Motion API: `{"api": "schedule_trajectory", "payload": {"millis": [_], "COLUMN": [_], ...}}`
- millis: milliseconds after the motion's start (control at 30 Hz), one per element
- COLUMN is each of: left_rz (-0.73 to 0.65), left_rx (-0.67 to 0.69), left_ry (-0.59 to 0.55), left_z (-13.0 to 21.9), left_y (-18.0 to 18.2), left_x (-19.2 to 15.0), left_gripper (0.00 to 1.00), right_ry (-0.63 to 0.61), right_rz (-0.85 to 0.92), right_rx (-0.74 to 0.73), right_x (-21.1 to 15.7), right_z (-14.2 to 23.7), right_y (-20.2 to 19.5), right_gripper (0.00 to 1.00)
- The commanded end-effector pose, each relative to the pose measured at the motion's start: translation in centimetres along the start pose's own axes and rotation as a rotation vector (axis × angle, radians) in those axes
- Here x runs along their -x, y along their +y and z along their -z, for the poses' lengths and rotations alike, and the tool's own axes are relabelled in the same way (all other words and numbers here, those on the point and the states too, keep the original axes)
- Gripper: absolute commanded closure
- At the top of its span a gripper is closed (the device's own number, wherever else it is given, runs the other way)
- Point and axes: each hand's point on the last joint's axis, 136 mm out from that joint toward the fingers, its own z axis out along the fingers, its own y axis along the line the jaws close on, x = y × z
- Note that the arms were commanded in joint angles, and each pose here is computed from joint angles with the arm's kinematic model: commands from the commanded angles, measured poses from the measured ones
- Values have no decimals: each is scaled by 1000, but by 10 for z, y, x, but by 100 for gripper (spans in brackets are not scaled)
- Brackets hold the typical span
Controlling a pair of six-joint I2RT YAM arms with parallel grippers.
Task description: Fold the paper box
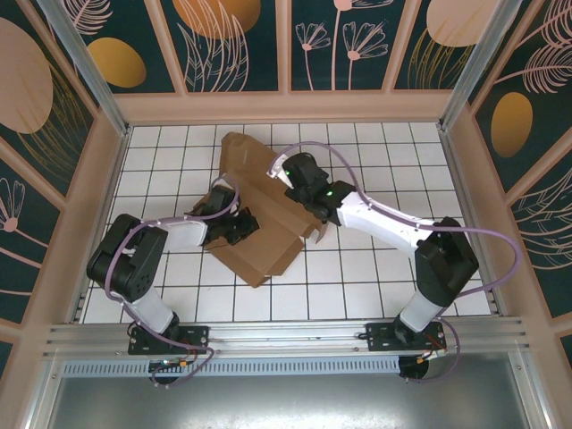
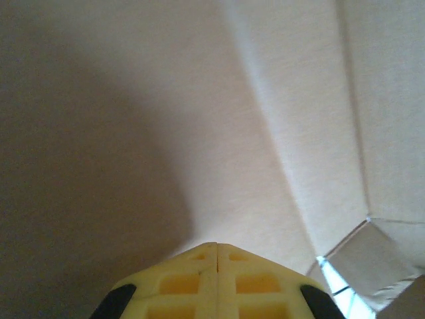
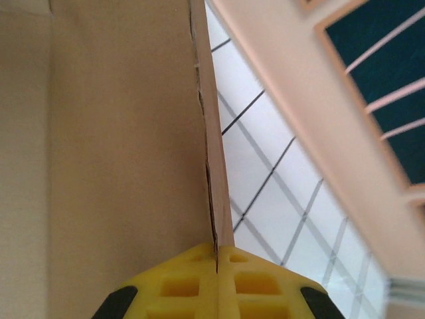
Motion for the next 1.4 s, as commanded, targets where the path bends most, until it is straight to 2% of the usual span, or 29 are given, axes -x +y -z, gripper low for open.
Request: {"api": "schedule_trajectory", "payload": {"millis": [0,200,333,500,733,967,1233,1367], "left_rz": [-84,-133,-67,-67,-91,-68,1,4], "left_rx": [-135,-334,-482,-659,-700,-691,-670,-673], "left_ry": [-93,-236,-266,-222,-231,-247,-231,-231], "left_z": [26,84,112,121,119,113,87,80], "left_y": [-49,-87,-96,-131,-151,-152,-152,-155], "left_x": [20,38,59,66,84,96,120,128], "left_gripper": [100,83,65,53,37,39,35,40], "right_ry": [1,-77,-121,-130,-139,-158,-178,-180], "right_rz": [180,331,353,335,345,344,350,357], "right_rx": [-205,-371,-398,-379,-356,-344,-324,-315], "right_x": [11,21,26,25,25,24,23,21], "right_z": [2,17,22,18,18,22,23,22], "right_y": [-21,-18,-13,-6,2,6,15,19], "right_gripper": [100,100,100,100,100,100,100,100]}}
